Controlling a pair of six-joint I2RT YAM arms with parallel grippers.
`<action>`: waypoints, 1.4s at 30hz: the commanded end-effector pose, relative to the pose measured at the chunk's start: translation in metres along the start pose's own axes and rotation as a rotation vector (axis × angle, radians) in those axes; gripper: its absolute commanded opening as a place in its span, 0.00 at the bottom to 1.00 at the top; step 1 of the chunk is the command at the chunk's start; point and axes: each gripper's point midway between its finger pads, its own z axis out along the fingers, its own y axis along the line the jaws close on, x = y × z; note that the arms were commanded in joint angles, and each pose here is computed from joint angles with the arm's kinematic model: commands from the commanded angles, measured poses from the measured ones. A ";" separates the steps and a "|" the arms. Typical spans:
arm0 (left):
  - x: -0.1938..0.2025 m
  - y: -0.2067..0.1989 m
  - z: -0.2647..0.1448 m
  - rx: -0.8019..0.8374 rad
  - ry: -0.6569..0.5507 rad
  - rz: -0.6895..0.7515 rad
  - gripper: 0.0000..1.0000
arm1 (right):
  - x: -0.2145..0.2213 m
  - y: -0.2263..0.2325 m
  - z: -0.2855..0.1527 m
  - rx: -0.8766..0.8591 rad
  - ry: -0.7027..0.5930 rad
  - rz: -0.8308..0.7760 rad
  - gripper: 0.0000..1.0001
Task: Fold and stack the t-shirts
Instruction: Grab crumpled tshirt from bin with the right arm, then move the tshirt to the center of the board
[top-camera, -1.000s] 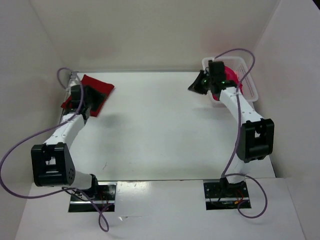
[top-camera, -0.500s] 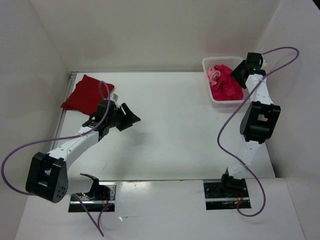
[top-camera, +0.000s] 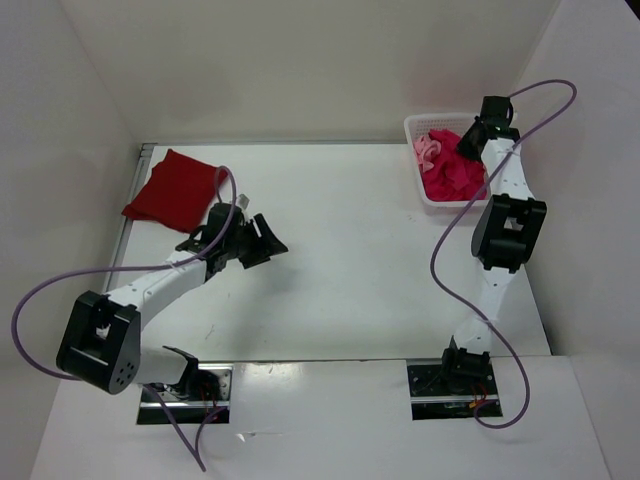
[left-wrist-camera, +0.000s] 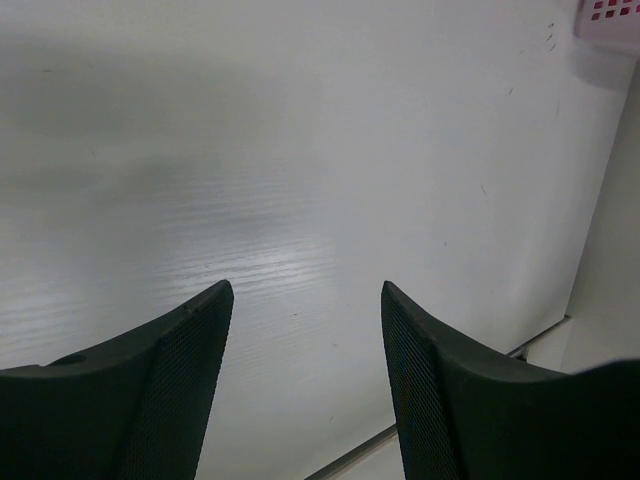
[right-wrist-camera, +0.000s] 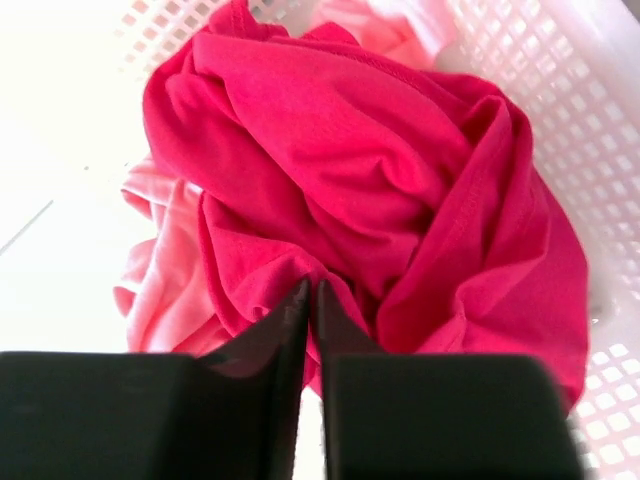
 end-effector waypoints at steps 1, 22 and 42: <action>-0.011 -0.012 0.001 0.031 -0.022 0.021 0.69 | -0.026 0.015 -0.027 -0.029 -0.079 -0.005 0.05; -0.063 -0.054 0.008 0.128 -0.055 0.013 0.69 | -0.092 0.215 -0.565 -1.241 -0.541 0.002 0.00; -0.147 0.061 -0.070 -0.046 -0.341 -0.252 0.70 | 0.061 0.277 -0.454 -1.520 -0.030 -0.145 0.00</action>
